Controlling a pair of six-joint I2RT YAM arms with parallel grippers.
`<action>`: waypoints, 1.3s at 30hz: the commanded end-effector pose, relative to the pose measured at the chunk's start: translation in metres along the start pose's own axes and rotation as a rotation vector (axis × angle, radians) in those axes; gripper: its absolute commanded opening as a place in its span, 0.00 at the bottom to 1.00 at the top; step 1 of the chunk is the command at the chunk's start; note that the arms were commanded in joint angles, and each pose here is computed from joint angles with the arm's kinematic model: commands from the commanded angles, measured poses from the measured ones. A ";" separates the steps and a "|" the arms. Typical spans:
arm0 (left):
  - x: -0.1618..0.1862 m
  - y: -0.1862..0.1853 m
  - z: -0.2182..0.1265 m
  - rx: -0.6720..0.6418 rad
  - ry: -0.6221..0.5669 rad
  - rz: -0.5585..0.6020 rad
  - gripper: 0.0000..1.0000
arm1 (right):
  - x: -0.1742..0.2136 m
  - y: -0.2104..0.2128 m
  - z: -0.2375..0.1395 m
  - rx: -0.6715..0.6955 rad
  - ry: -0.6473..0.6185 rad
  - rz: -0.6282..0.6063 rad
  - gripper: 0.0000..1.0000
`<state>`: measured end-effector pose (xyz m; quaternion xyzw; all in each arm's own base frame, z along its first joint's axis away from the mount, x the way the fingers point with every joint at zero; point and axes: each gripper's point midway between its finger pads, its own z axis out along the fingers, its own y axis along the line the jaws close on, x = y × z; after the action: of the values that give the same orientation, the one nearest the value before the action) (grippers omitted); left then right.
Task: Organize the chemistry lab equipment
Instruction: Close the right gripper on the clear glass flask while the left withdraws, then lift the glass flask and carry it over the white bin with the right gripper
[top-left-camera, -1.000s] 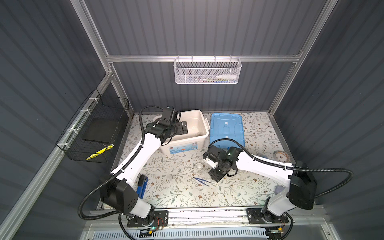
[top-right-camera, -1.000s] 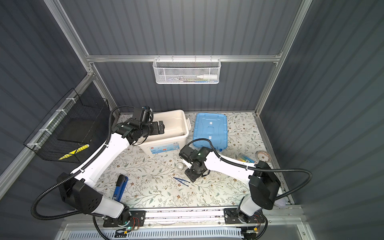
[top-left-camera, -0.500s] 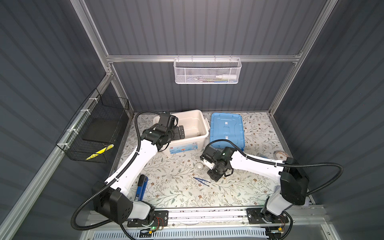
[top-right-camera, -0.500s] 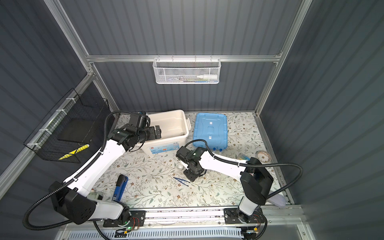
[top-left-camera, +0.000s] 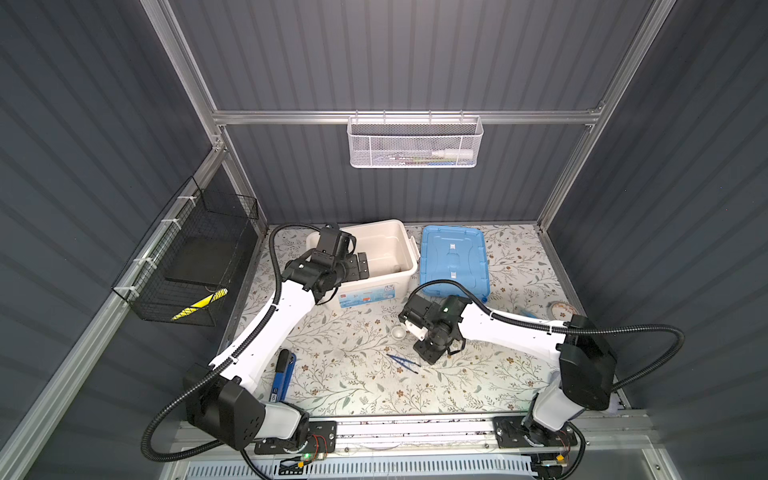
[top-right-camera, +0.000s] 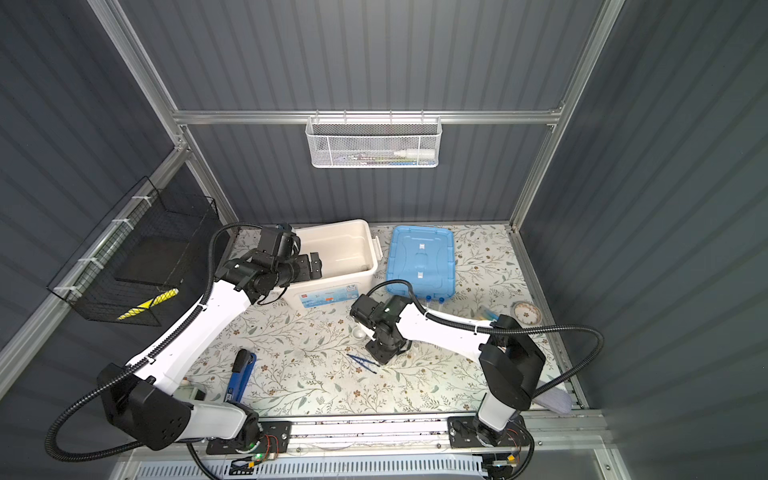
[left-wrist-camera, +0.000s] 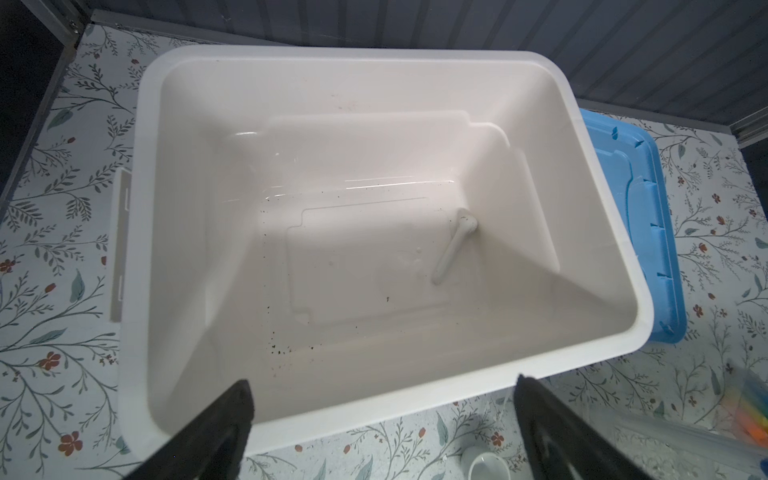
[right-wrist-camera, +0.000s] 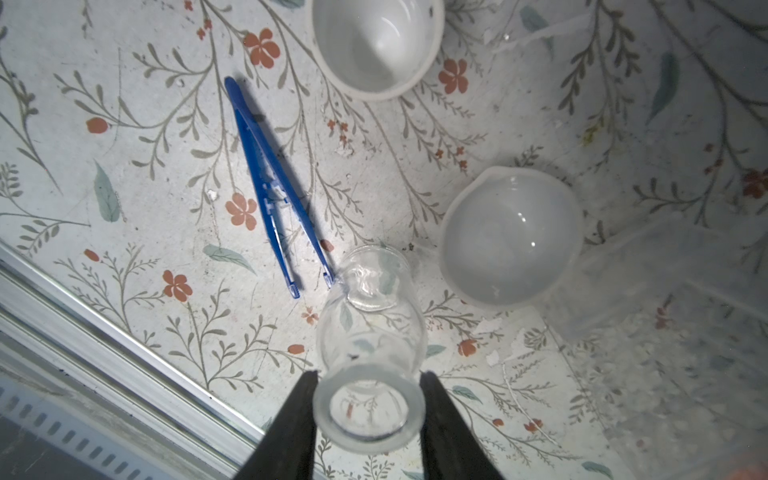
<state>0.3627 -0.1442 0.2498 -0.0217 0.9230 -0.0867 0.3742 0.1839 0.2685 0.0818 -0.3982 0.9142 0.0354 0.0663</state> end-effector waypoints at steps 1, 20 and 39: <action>0.000 0.006 -0.008 -0.017 -0.011 -0.012 1.00 | 0.000 -0.001 -0.001 0.018 0.014 -0.009 0.30; 0.010 0.012 -0.013 -0.027 0.003 -0.007 1.00 | -0.024 0.000 -0.042 0.017 -0.089 -0.007 0.27; 0.034 0.024 -0.024 -0.029 0.020 -0.050 1.00 | -0.067 -0.003 -0.081 -0.008 -0.208 0.009 0.27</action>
<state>0.3329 -0.1271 0.2401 -0.0391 0.9256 -0.0833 0.3672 0.2141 0.3003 0.1540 -0.3910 0.9068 0.0702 0.1413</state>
